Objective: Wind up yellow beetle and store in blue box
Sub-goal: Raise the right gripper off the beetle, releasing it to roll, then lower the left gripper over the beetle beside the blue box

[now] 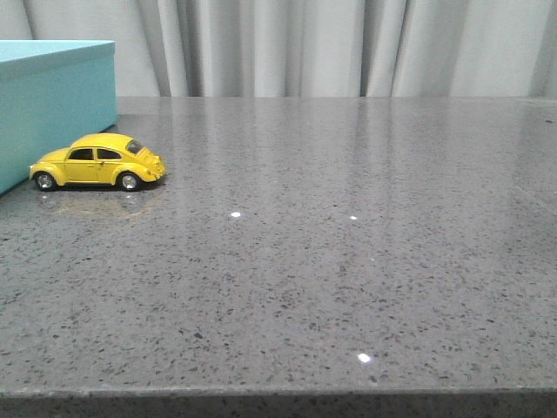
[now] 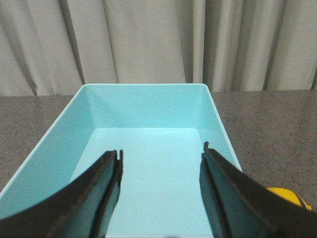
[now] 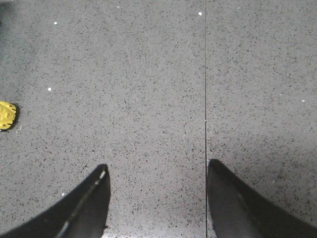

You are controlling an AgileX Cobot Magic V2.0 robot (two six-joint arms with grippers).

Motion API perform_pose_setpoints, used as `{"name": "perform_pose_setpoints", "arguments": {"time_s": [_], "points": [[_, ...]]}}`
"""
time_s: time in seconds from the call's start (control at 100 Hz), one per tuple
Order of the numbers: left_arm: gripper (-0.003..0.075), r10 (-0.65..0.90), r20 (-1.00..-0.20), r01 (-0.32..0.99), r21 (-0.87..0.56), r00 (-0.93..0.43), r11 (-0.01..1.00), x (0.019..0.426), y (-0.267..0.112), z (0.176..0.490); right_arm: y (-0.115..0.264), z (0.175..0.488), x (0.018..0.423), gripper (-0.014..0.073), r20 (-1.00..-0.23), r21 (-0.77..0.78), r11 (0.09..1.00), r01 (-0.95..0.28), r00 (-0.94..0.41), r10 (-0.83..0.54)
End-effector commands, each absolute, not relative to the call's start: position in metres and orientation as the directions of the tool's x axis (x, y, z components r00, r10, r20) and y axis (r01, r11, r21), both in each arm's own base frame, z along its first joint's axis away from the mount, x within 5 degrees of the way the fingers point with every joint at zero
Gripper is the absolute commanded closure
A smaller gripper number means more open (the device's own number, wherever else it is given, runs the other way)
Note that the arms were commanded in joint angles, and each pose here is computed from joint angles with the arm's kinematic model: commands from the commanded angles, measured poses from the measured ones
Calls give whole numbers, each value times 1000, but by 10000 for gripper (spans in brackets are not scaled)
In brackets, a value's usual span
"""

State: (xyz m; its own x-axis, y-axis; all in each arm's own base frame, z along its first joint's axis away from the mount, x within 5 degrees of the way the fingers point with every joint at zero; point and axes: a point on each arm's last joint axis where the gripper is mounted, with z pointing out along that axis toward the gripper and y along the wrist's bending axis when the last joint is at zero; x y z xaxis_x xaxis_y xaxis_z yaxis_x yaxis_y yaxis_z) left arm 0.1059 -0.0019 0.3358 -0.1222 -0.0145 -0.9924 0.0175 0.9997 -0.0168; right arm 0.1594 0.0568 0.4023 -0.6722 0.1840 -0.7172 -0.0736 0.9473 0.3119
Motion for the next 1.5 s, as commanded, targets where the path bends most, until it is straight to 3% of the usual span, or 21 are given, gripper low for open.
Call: {"name": "perform_pose_setpoints", "arguments": {"time_s": [0.0,0.18,0.44,0.69,0.94,1.08,1.49], "points": [[349,-12,-996,28,-14,-89,1000,115,-3,360,55,418,155,159,-779,333,937,-111,-592,206],[220,89,-985,91,76,-147,993,134,-10,382,56,418,154,159,-774,344,932,-113,-597,213],[218,334,-918,300,264,-213,917,167,-37,405,57,418,154,159,-767,359,926,-116,-602,222],[218,647,-734,559,454,-206,693,205,-74,414,58,418,153,159,-762,371,921,-119,-606,229],[218,857,-497,776,484,-137,405,239,-108,403,58,418,153,159,-763,373,920,-120,-605,230],[219,907,-417,823,496,-55,278,255,-124,391,58,418,153,159,-763,373,920,-120,-604,231],[219,957,-285,865,466,-50,184,299,-141,340,58,420,154,159,-771,377,918,-126,-591,236]]}}
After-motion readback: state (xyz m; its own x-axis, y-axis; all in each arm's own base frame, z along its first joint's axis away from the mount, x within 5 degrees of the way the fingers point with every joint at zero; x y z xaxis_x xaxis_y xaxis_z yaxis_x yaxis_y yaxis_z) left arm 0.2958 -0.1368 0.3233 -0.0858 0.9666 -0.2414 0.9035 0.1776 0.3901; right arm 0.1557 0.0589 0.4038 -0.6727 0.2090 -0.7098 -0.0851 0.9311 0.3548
